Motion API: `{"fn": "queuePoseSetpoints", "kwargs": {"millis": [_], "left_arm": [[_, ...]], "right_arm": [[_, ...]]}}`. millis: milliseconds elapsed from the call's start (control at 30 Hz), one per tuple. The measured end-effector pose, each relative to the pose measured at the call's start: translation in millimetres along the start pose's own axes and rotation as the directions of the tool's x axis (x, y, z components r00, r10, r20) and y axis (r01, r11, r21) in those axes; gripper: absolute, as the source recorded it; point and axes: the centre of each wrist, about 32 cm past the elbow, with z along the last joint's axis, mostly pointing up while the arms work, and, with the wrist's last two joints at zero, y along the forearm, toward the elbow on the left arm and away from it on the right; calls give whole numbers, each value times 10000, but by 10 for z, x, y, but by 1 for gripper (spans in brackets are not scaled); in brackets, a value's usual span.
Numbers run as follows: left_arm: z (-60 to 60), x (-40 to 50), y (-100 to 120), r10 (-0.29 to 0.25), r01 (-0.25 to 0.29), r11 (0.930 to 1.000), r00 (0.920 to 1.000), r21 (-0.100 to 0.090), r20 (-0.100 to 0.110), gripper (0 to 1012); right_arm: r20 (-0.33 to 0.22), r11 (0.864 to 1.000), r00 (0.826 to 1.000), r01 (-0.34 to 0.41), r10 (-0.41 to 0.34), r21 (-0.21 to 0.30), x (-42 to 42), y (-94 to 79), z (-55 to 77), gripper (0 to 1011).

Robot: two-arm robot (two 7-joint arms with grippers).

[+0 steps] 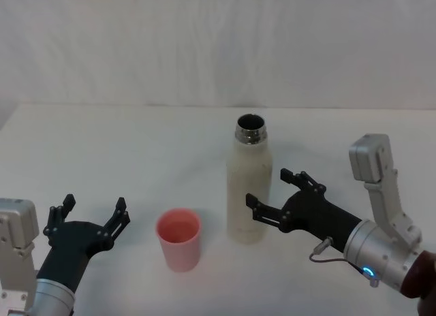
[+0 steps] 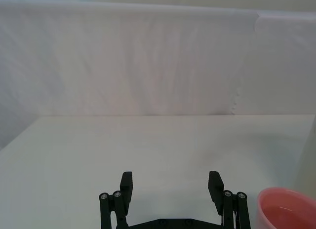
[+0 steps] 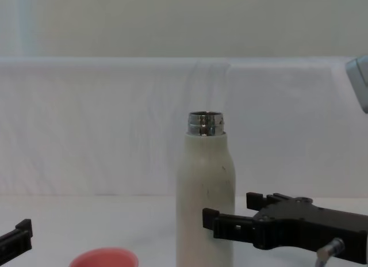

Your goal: Grasp the thermos with one hand and pour water into the cup lid.

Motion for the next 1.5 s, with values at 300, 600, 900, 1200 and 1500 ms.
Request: {"fn": "queuePoseSetpoints", "kwargs": {"millis": [300,600,900,1200,1500], "left_arm": [[0,0,0,0,0,10000,10000,0,0,1001],[0,0,0,-1,1,10000,10000,0,0,1001],[0,0,0,0,0,10000,10000,0,0,1001],[0,0,0,-1,1,10000,10000,0,0,1001],[0,0,0,0,0,10000,10000,0,0,1001]], "right_arm": [[-45,10000,10000,-21,21,6,4,82,8,1000],[-191,10000,9998,1,0,67,9,138,-12,1000],[-303,9999,9995,-23,27,110,10,210,-31,1000],[-354,9999,9994,-44,48,111,13,260,-43,1000],[-375,9998,9992,-103,108,140,12,323,-33,1000]]}}
